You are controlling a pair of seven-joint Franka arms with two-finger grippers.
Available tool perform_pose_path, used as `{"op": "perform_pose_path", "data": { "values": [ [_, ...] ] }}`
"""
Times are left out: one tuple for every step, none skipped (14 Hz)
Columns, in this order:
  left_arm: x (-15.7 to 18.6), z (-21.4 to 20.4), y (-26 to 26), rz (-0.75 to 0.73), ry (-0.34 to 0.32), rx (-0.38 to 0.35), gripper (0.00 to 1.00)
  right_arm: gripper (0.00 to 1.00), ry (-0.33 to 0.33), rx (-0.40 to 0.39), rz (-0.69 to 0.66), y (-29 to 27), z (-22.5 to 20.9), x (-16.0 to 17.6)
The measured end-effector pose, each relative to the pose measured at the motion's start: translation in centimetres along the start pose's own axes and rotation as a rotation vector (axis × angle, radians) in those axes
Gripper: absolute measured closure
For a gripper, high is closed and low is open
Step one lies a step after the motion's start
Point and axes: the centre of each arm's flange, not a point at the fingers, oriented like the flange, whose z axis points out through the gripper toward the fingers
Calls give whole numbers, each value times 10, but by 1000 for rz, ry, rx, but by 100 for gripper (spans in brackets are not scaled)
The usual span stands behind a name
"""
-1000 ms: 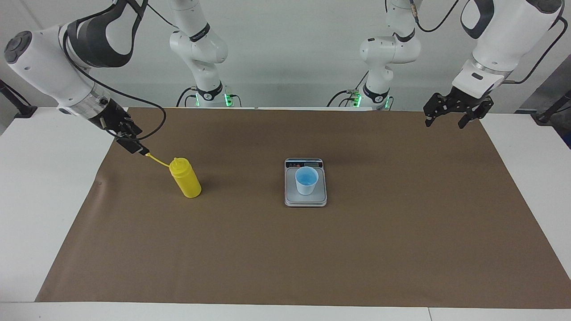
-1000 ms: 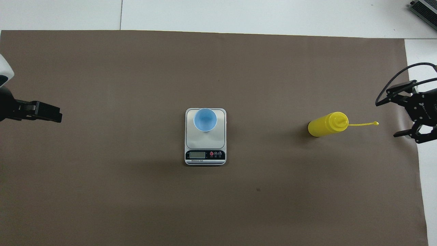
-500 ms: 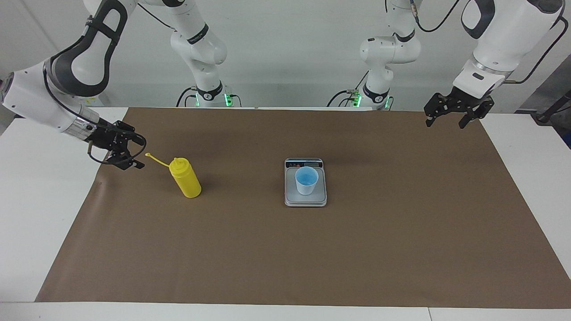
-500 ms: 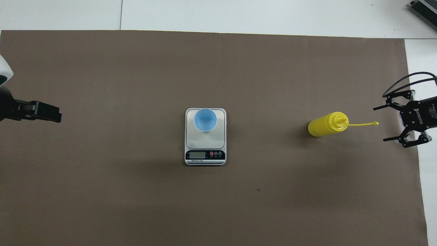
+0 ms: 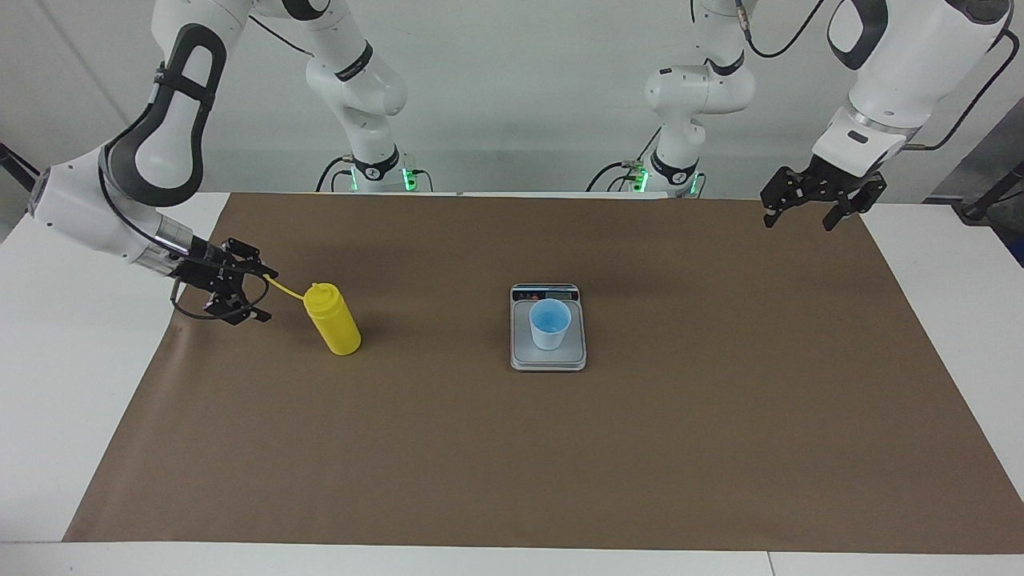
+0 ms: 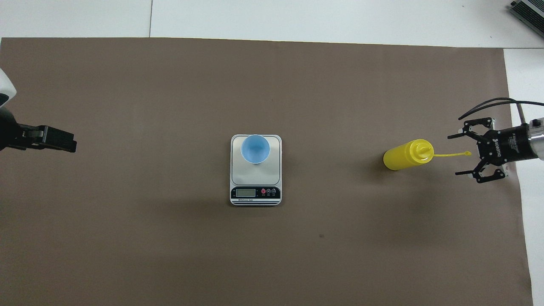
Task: Pour seasoning into cup on scale with both arms
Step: 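Open the right gripper and move it to the yellow bottle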
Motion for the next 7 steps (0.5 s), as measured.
{"op": "perform_pose_path", "data": {
  "values": [
    [0, 0, 0, 0, 0, 0, 0, 0, -16, 2, 11, 0, 7, 4],
    [0, 0, 0, 0, 0, 0, 0, 0, -24, 1, 20, -1, 14, 8],
    [0, 0, 0, 0, 0, 0, 0, 0, -30, -4, 27, -2, 21, 13],
    [0, 0, 0, 0, 0, 0, 0, 0, -36, -10, 33, -3, 28, 18],
    [0, 0, 0, 0, 0, 0, 0, 0, -48, -9, 41, -5, 36, 23],
    [0, 0, 0, 0, 0, 0, 0, 0, -71, -2, 52, -7, 45, 28],
    [0, 0, 0, 0, 0, 0, 0, 0, -86, 8, 60, -9, 53, 34]
  ]
}}
